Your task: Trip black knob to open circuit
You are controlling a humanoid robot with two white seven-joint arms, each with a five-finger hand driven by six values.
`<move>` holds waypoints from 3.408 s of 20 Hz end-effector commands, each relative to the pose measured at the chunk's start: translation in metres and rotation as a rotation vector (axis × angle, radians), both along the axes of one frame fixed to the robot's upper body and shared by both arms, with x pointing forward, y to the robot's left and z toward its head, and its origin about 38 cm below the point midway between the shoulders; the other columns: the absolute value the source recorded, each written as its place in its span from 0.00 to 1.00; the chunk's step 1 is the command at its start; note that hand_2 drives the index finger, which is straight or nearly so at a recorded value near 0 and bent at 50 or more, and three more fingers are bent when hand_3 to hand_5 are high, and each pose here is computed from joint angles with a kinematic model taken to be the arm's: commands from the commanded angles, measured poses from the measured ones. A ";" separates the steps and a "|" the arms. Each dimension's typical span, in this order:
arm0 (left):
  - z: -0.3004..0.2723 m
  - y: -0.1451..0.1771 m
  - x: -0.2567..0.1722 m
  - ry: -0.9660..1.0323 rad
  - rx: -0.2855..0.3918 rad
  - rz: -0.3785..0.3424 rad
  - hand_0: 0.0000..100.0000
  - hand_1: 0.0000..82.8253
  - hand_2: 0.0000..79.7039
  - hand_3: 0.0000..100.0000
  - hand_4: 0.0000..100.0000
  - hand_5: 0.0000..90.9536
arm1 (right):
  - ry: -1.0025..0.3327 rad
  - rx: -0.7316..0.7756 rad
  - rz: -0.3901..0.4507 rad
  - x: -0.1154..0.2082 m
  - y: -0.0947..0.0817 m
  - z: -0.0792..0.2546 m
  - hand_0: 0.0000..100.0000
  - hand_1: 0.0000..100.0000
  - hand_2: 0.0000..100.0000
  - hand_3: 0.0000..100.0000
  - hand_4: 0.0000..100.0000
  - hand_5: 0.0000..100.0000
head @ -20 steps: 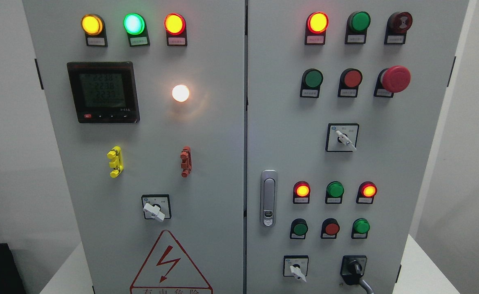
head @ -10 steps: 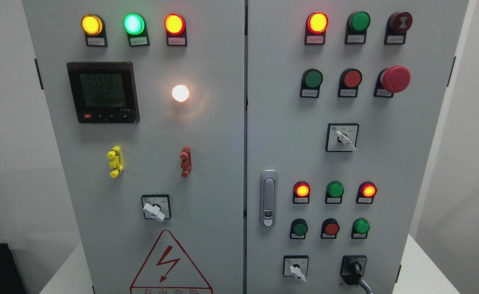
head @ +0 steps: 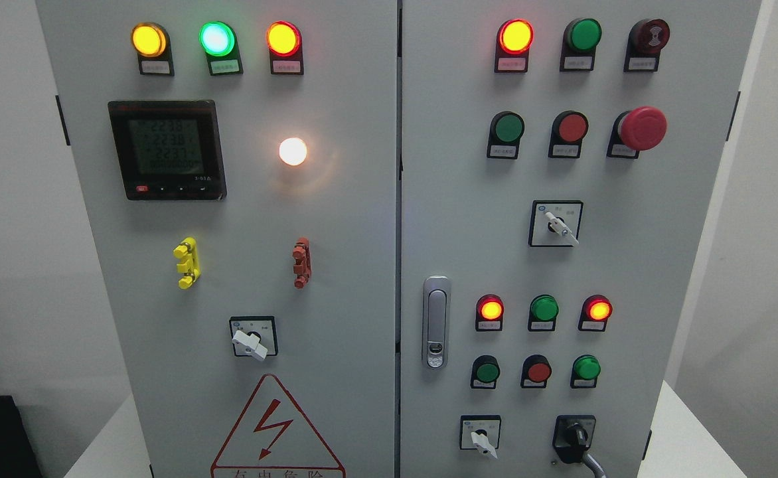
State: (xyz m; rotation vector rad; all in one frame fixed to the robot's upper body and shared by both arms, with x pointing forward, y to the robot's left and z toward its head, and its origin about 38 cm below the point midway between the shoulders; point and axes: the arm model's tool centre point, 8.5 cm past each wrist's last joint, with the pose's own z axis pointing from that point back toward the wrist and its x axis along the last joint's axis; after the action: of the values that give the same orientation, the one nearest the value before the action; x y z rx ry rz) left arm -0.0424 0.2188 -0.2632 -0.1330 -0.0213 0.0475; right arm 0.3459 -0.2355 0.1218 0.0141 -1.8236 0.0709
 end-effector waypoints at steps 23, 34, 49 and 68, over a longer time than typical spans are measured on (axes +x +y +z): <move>0.000 0.000 0.000 0.000 -0.001 -0.023 0.12 0.47 0.00 0.00 0.00 0.00 | -0.008 0.034 0.047 0.001 0.024 0.002 0.00 0.00 0.00 1.00 1.00 1.00; 0.000 0.000 0.000 0.000 -0.001 -0.023 0.12 0.47 0.00 0.00 0.00 0.00 | -0.013 0.034 0.047 0.001 0.024 0.003 0.00 0.00 0.00 1.00 1.00 1.00; 0.000 0.000 0.000 0.000 -0.001 -0.023 0.12 0.47 0.00 0.00 0.00 0.00 | -0.016 0.035 0.044 0.003 0.023 0.005 0.00 0.00 0.00 1.00 1.00 1.00; 0.000 0.000 0.000 -0.001 -0.001 -0.023 0.12 0.47 0.00 0.00 0.00 0.00 | -0.007 0.026 0.035 0.002 0.018 0.002 0.00 0.00 0.00 1.00 1.00 1.00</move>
State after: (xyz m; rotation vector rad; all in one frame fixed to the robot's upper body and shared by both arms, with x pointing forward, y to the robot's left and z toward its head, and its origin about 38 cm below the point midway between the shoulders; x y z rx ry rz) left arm -0.0423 0.2189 -0.2632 -0.1329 -0.0223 0.0474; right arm 0.3486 -0.2233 0.1255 0.0528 -1.8340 0.1015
